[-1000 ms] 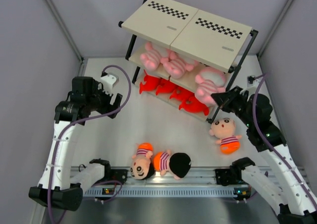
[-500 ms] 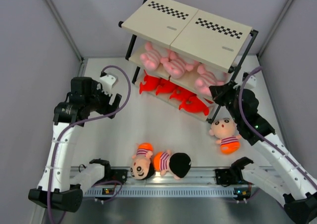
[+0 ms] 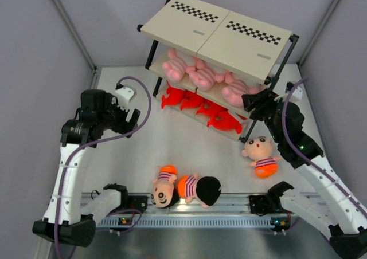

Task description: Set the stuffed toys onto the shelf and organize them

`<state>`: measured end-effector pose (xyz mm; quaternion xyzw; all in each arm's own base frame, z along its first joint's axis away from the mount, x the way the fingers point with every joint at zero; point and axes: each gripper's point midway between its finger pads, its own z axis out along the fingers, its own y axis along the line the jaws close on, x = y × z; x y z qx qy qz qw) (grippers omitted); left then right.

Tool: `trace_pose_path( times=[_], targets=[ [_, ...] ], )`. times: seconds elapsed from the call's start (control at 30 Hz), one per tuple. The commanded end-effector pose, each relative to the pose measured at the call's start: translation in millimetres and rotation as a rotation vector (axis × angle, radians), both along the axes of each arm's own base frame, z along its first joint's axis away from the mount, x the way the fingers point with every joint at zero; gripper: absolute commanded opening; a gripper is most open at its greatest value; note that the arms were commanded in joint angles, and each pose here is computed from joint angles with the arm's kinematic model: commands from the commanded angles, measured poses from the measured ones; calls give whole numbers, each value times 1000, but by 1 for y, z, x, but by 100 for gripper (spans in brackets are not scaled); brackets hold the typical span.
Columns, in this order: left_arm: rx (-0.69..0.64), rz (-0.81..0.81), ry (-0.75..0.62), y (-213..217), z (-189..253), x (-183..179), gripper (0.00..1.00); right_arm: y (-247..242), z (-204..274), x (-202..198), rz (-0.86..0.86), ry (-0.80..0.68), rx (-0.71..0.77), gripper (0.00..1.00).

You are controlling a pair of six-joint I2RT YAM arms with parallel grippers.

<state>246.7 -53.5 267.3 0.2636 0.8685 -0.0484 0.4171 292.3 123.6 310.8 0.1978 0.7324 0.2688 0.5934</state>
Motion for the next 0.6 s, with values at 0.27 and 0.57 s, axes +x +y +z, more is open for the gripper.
trace_pose_path(
  times=[0.27,0.57],
  targets=[
    [-11,-29,1,-3,-5,-7,89,9,44,-57,257,-50,-188,64],
    [-46,-372,271,-44,-72,-72,79,17,34,-81,408,-60,-284,63]
  ],
)
